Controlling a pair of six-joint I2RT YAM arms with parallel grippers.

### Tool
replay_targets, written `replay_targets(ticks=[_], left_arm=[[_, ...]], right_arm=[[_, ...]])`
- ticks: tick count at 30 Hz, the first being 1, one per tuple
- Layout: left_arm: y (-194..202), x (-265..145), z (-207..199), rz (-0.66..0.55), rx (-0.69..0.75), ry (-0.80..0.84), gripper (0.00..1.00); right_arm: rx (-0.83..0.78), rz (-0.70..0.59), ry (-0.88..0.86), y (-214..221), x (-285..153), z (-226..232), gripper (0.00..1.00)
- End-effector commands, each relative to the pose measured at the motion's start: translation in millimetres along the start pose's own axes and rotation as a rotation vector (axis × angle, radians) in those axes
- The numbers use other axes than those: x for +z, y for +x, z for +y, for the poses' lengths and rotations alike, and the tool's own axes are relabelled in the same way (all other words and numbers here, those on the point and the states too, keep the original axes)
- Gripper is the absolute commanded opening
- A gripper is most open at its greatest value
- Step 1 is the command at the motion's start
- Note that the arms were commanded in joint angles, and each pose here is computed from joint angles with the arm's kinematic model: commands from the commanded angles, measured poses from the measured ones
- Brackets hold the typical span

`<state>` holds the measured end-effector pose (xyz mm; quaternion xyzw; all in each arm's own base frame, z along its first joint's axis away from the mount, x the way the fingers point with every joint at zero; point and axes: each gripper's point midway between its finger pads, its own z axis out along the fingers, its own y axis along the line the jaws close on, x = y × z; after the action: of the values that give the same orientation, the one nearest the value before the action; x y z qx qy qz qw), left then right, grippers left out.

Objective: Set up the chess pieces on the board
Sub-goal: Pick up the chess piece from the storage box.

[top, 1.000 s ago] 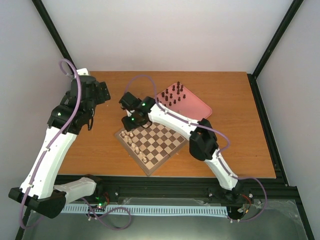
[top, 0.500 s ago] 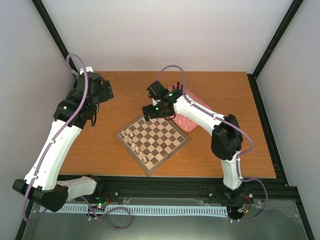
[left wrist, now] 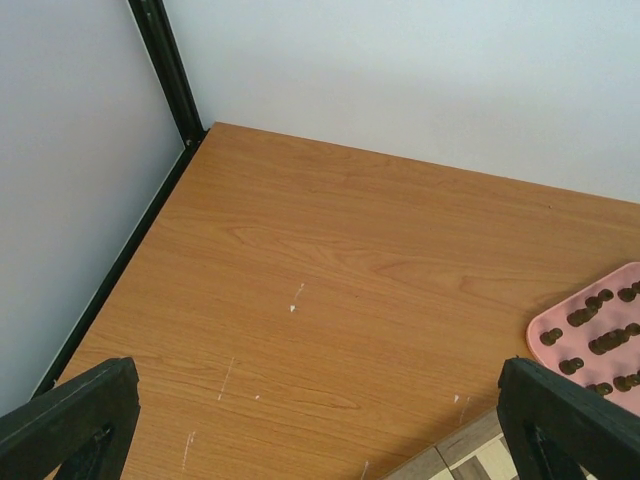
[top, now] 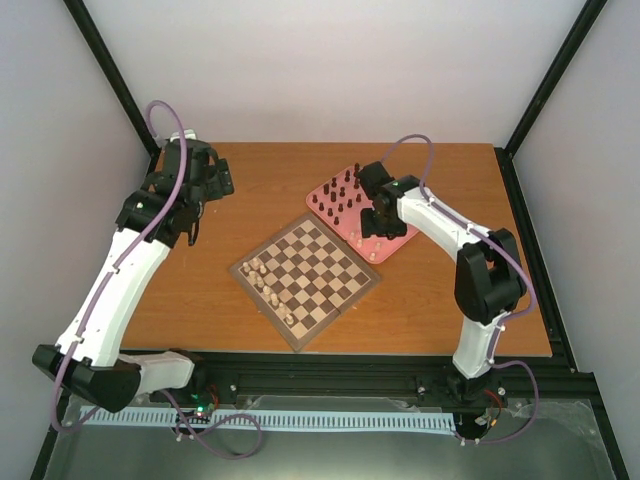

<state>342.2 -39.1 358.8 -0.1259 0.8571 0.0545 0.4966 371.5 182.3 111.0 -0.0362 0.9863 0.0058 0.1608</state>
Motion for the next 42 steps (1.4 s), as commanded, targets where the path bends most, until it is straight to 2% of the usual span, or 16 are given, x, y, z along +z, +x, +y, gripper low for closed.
replay_targets(ticks=[1,10,15,26,35,42], left_arm=[[-14,-3,-9,-0.026,0.012,0.032,1.00],[-7,2,-10,-0.003,0.019,0.021,1.00],[-5,1,-7,0.001,0.021,0.012,1.00],[-2,0,-3,0.007,0.019,-0.001,1.00],[0,3,-5,0.017,0.021,0.001,1.00],[0,6,-9,0.023,0.022,0.006,1.00]], right_arm=[[0.017,0.018,0.026,-1,12,-12,0.56],[0.010,0.118,-0.006,16,52,-10,0.51],[0.023,0.136,-0.009,16,69,-12,0.41],[0.032,0.143,-0.001,10,86,-16,0.39],[0.033,0.140,-0.003,4,91,-17,0.28],[0.029,0.148,0.001,2,90,-18,0.10]])
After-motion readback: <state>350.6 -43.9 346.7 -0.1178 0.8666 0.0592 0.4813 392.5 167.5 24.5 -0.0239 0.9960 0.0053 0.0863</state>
